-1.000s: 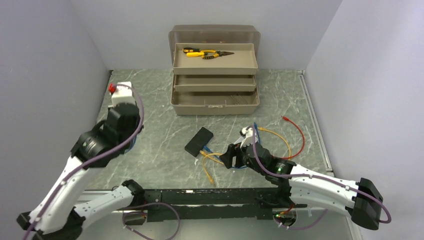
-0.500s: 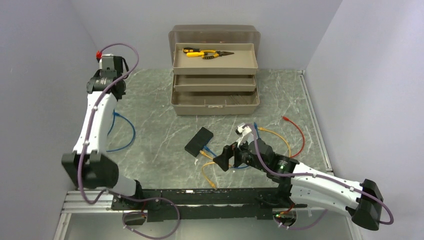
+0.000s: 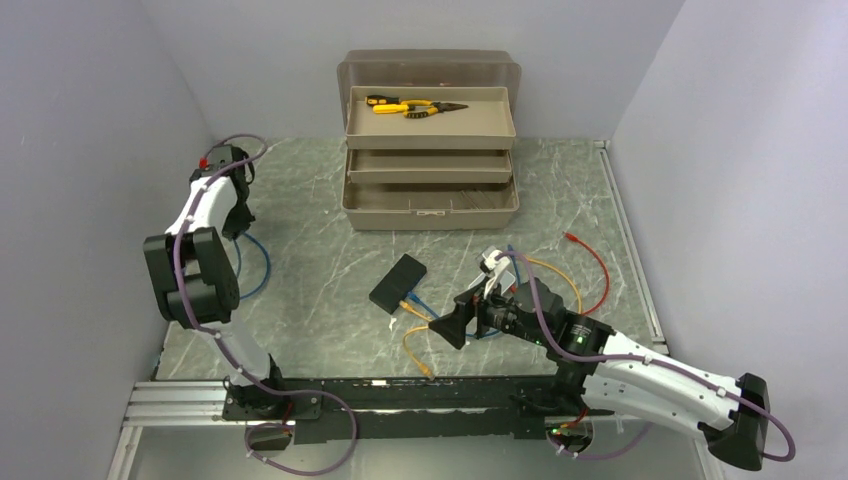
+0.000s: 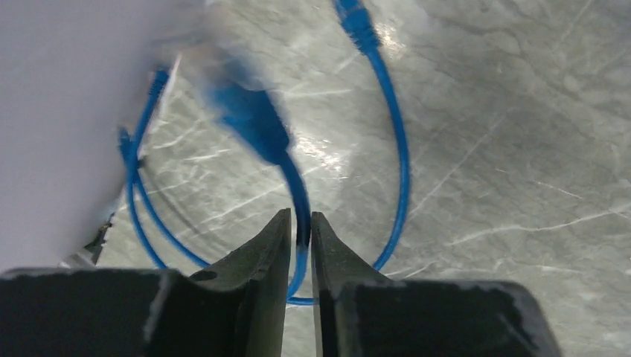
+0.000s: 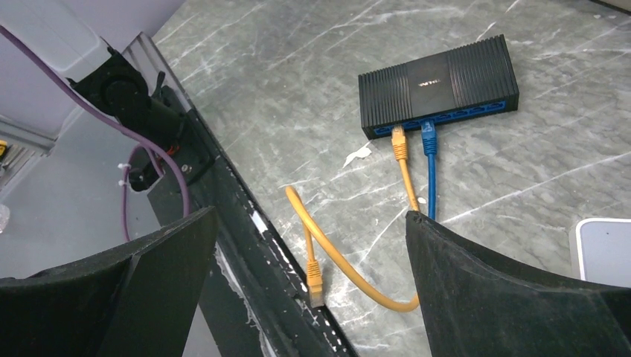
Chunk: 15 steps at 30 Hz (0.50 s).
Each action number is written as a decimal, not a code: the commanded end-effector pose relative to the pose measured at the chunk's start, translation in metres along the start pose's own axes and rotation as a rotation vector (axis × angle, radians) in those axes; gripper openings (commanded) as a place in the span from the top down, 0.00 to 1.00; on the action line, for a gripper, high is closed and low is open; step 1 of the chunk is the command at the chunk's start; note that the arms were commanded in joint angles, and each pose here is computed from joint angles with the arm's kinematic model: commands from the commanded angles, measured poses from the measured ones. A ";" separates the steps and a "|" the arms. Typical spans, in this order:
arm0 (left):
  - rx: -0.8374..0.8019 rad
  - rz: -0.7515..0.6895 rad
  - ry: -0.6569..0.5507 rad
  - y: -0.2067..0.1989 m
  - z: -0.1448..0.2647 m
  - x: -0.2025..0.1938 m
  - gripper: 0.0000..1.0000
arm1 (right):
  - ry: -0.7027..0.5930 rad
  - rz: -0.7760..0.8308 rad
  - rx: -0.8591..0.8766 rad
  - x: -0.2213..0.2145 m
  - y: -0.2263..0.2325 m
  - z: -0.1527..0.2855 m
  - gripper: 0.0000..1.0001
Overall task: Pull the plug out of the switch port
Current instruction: Place the connector at the center of the board.
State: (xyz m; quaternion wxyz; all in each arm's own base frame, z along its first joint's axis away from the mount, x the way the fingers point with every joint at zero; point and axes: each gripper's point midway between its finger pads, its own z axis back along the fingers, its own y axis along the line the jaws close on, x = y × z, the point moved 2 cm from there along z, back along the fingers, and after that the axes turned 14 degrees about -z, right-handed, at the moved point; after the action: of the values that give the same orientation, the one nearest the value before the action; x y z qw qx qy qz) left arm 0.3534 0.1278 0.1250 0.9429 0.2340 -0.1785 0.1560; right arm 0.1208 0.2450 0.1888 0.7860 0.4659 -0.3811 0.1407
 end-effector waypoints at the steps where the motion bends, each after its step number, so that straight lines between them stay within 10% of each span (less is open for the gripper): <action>1: -0.134 0.080 0.005 -0.029 -0.007 0.001 0.62 | -0.037 0.019 -0.012 0.009 0.000 0.002 0.00; 6: -0.239 0.090 0.025 -0.047 -0.005 -0.006 0.03 | -0.045 0.007 -0.039 0.008 -0.006 -0.002 0.00; 15: -0.295 0.205 -0.322 -0.021 0.114 0.035 0.01 | -0.060 0.009 -0.095 0.011 -0.014 -0.002 0.00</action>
State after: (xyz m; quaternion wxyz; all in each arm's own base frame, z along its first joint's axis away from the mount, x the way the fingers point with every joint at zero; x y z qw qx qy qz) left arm 0.3588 0.0833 0.1266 0.9513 0.1130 -0.2226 0.1807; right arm 0.1287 0.2393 0.1777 0.8014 0.4368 -0.3893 0.1241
